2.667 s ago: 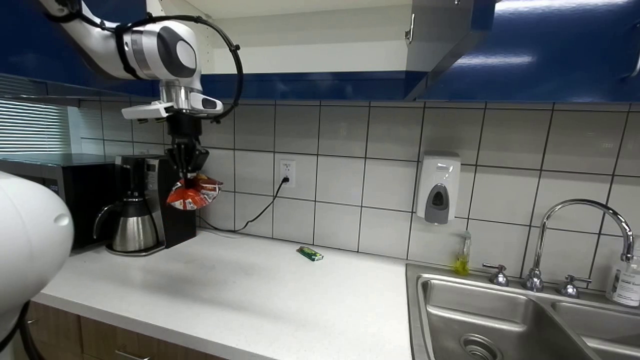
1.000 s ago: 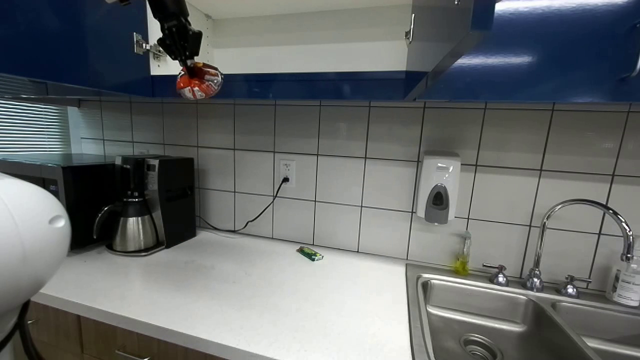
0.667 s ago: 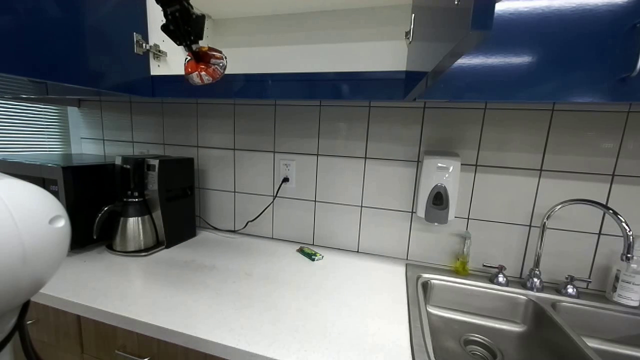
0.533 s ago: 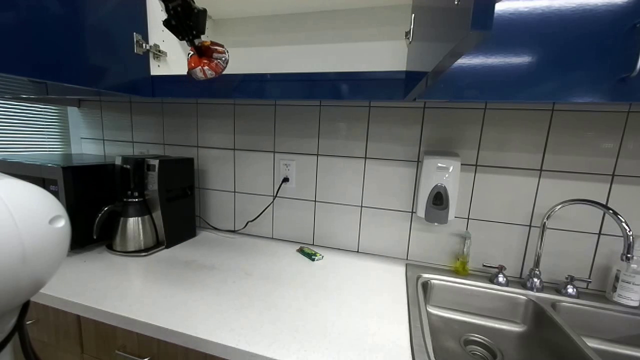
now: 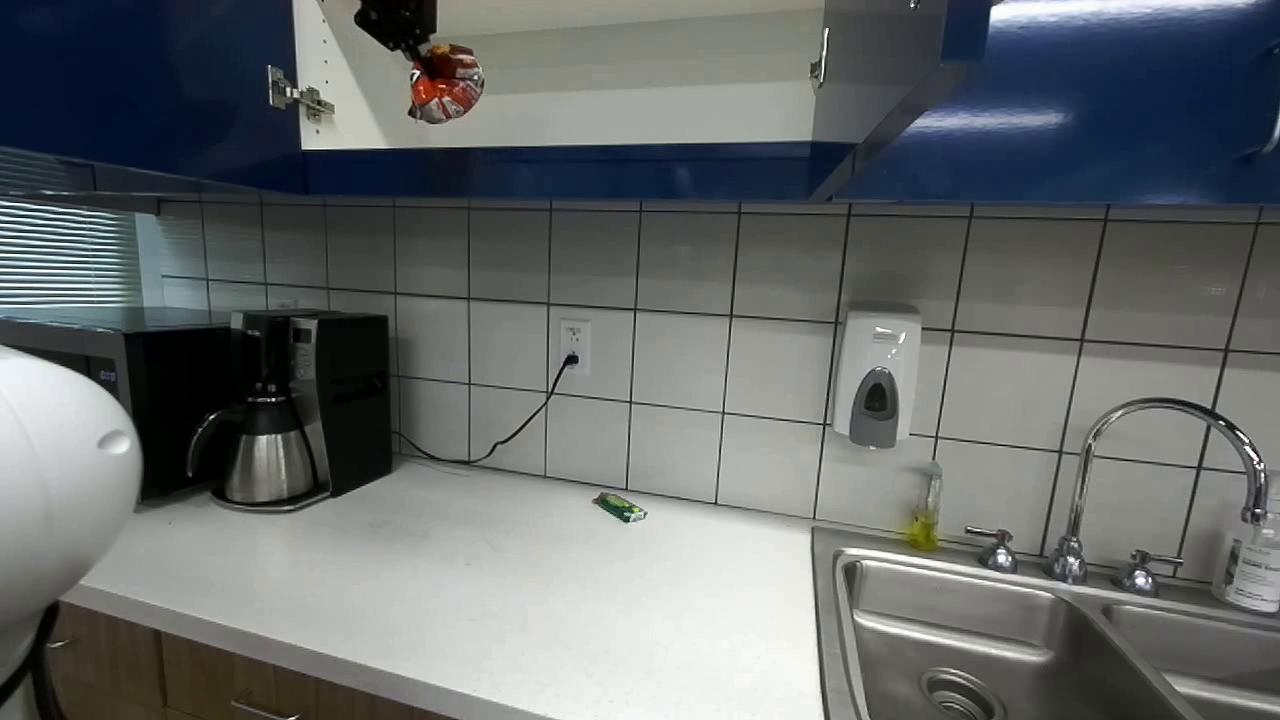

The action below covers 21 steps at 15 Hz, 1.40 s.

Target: Place the bag of doritos on the bottom shelf of the cabinet

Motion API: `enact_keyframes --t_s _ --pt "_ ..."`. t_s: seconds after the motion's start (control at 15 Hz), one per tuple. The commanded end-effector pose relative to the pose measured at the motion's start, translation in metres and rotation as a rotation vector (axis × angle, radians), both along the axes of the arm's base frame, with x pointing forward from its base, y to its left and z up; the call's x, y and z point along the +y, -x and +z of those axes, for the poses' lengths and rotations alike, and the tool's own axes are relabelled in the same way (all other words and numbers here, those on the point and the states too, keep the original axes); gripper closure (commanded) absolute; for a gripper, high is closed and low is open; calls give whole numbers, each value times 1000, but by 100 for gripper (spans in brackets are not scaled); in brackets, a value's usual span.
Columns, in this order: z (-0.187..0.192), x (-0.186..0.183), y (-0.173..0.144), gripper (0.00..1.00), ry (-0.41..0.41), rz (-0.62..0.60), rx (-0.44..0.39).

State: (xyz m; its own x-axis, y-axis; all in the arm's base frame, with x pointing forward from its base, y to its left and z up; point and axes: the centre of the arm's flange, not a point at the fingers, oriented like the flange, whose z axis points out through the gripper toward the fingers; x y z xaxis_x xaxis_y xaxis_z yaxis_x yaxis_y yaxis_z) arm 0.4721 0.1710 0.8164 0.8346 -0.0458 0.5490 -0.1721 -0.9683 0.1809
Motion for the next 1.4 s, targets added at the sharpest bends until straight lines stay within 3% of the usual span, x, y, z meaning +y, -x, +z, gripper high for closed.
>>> enact_keyframes --t_s 0.0,0.53,1.33 --pt "15 -1 -32 100 32 -16 -26" --pt "4 -18 -88 100 92 -11 -117" --pt "-31 -72 -148 100 62 -59 -177"
